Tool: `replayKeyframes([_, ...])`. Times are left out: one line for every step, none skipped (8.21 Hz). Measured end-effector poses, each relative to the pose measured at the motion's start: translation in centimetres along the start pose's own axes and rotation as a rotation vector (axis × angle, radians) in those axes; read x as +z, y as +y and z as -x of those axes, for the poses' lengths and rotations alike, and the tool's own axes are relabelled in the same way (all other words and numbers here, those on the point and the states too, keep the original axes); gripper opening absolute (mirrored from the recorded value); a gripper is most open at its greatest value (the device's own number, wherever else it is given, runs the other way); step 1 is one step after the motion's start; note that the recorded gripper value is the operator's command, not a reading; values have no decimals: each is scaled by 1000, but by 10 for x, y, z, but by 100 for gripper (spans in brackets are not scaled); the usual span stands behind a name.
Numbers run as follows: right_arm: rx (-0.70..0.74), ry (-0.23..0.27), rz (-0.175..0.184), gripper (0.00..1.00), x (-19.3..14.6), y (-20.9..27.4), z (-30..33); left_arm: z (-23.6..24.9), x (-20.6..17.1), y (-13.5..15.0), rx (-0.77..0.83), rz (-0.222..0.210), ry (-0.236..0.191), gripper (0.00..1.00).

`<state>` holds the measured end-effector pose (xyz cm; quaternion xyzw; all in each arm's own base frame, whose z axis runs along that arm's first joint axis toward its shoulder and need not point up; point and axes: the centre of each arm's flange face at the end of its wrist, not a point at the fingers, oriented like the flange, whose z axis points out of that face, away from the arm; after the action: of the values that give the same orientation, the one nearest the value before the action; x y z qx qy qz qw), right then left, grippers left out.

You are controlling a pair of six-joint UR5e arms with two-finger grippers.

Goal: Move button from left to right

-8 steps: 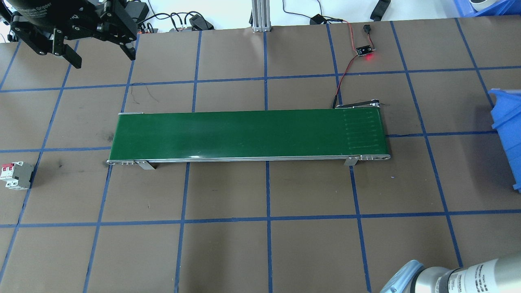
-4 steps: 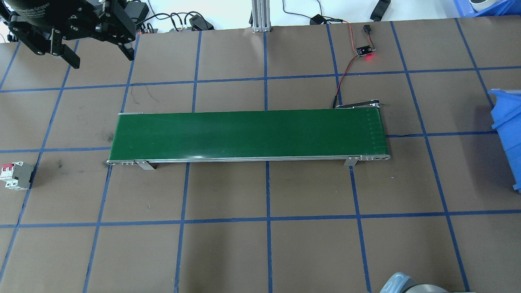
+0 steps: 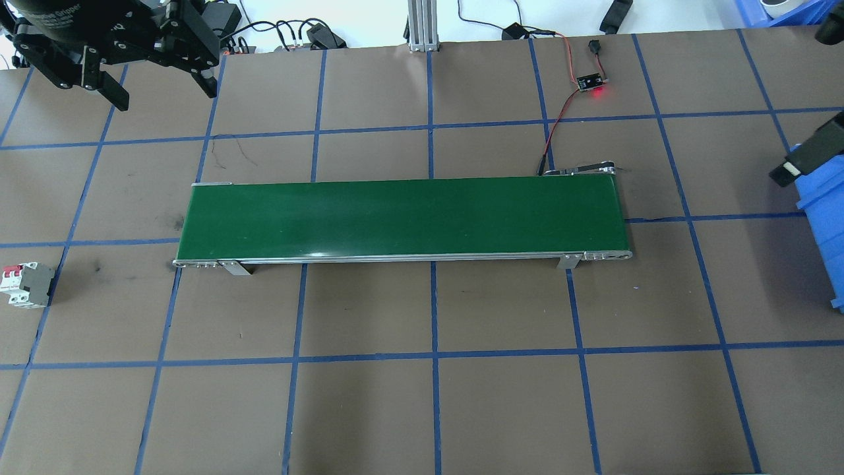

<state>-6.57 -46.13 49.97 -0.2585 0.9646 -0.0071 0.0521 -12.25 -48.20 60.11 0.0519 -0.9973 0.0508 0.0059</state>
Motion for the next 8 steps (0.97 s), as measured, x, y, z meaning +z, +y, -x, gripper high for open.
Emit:
replayKeyframes([62,19,-4,100,-12,-23,32,0,0,0,0,0,1,100])
replayKeyframes([124,37,-17,100,-22,-46,63,0,0,0,0,1,1,100])
replayKeyframes([176,48,-28,100,-28,-63,84,0,1,0,0,1,1,100])
replayKeyframes([226,54,-38,100,-30,-78,93,0,1,0,0,1,1,100])
replayKeyframes([276,61,-42,100,-30,-93,96,0,1,0,0,1,0,100])
replayKeyframes([312,94,-26,100,-27,-108,102,0,1,0,-1,1,0,100])
replayKeyframes([318,130,-8,100,-21,-122,109,0,0,0,-1,1,0,100])
replayKeyframes([318,153,-2,100,-11,-134,114,0,0,0,0,1,0,100])
